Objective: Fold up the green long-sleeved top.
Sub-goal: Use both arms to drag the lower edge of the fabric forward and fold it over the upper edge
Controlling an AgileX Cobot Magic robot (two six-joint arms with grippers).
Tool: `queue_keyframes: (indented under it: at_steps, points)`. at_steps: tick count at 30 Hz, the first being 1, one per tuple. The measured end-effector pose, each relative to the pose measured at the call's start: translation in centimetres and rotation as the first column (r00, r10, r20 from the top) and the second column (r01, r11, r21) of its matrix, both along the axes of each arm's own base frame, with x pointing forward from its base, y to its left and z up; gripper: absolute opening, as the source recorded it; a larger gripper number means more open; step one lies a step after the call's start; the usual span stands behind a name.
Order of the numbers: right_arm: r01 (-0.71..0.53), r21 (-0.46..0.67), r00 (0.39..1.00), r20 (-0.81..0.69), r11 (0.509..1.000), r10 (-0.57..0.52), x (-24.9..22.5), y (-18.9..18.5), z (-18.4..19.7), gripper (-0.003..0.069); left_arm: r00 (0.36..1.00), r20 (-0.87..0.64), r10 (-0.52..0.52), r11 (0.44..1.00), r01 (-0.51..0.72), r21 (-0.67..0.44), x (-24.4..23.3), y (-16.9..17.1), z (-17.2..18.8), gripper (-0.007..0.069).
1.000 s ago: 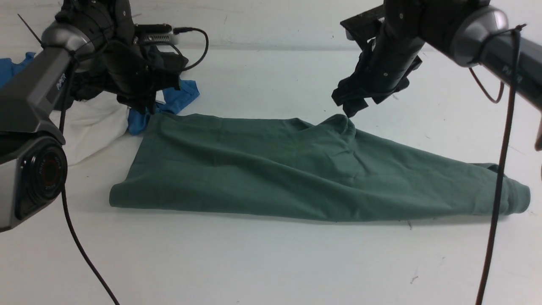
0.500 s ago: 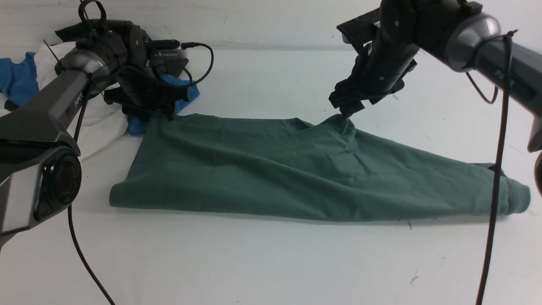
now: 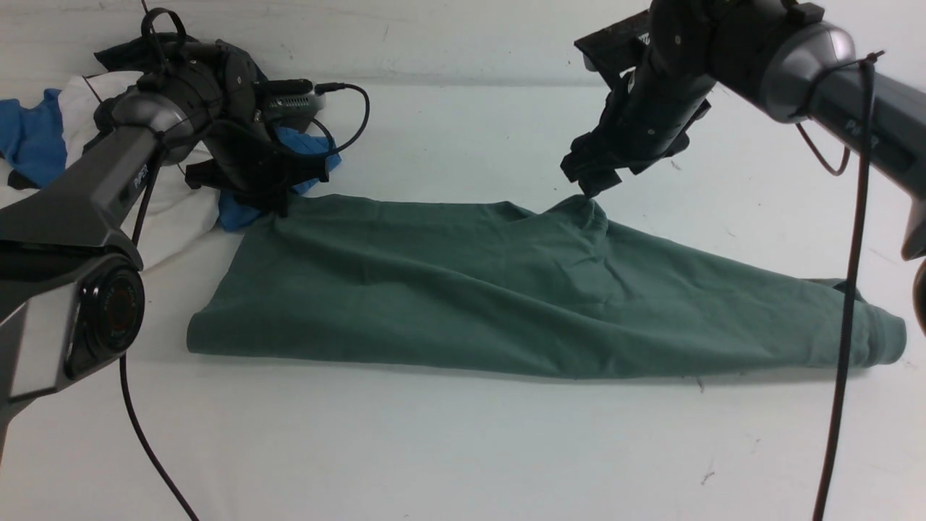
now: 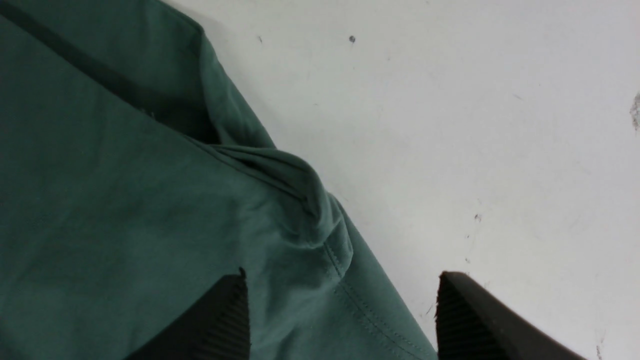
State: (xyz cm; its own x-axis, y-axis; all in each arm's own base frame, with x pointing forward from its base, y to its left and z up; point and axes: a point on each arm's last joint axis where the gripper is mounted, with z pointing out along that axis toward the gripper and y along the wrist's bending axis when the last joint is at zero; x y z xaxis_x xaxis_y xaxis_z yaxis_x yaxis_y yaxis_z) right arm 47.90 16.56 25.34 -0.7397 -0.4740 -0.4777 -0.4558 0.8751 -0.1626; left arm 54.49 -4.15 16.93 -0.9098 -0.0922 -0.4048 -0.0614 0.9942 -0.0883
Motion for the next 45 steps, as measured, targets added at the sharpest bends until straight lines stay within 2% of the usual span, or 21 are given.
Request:
queue_keyframes:
  at_steps: [10,17,20,23,25,26,27,28,30,34,38,44,45]
  points:
    - [0.118,0.102,0.993,-0.004,0.988,-0.118,1.8,-2.8,-1.4,0.0467,0.999,0.033,-0.027,1.000,0.026,0.008,-1.3,0.0,5.2,0.0022]
    - [0.056,0.194,0.998,0.003,0.980,-0.057,3.2,-1.8,-4.3,0.0467,0.998,0.049,-0.033,0.999,0.033,0.010,-1.5,0.0,6.1,0.0020]
    - [0.040,0.200,0.999,-0.022,0.979,-0.036,3.5,-1.5,-6.3,0.0462,0.998,0.049,-0.034,0.999,0.033,0.010,-1.5,0.0,6.1,0.0020]
    - [0.032,0.205,0.999,-0.050,0.978,-0.022,3.5,-1.3,-7.4,0.0428,0.998,0.049,-0.034,0.999,0.033,0.010,-1.5,0.0,6.1,0.0020]
    - [0.012,0.215,0.998,-0.070,0.977,0.004,3.4,-1.1,-7.8,0.0301,0.998,0.049,-0.034,0.999,0.033,0.010,-1.5,0.0,6.1,0.0020]
    - [0.009,0.216,0.998,-0.069,0.976,0.006,3.4,-1.1,-7.8,0.0272,0.998,0.049,-0.034,0.999,0.033,0.010,-1.5,0.0,6.1,0.0020]
    - [-0.013,0.216,0.998,-0.060,0.976,0.027,3.5,-1.0,-7.5,0.0159,0.998,0.051,-0.034,0.999,0.033,0.010,-1.5,0.0,6.2,0.0020]
    - [-0.026,0.216,0.998,-0.048,0.976,0.037,3.6,-0.9,-7.1,0.0081,0.998,0.054,-0.034,0.999,0.033,0.010,-1.5,0.0,6.3,0.0020]
    - [-0.038,0.221,0.999,-0.023,0.974,0.044,3.8,-0.9,-6.1,0.0033,0.997,0.069,-0.034,0.999,0.033,0.010,-1.6,0.1,6.8,0.0020]
    - [-0.064,0.243,0.996,0.077,0.968,0.047,4.4,-0.7,-2.9,0.0022,0.987,0.163,-0.007,1.000,0.006,0.004,-1.8,0.3,9.6,0.0020]
    - [-0.081,0.275,0.983,0.179,0.958,0.031,4.9,-0.4,-0.7,0.0022,0.973,0.228,0.037,0.997,-0.051,0.057,-1.8,1.2,11.0,0.0020]
    - [-0.071,0.301,0.977,0.213,0.951,0.006,5.9,-0.1,-2.6,0.0022,0.969,0.235,0.075,0.986,-0.106,0.126,-0.6,1.9,8.3,0.0020]
    - [-0.062,0.312,0.978,0.209,0.948,-0.005,6.4,0.1,-4.2,0.0023,0.974,0.213,0.074,0.986,-0.104,0.134,-0.1,1.9,6.6,0.0020]
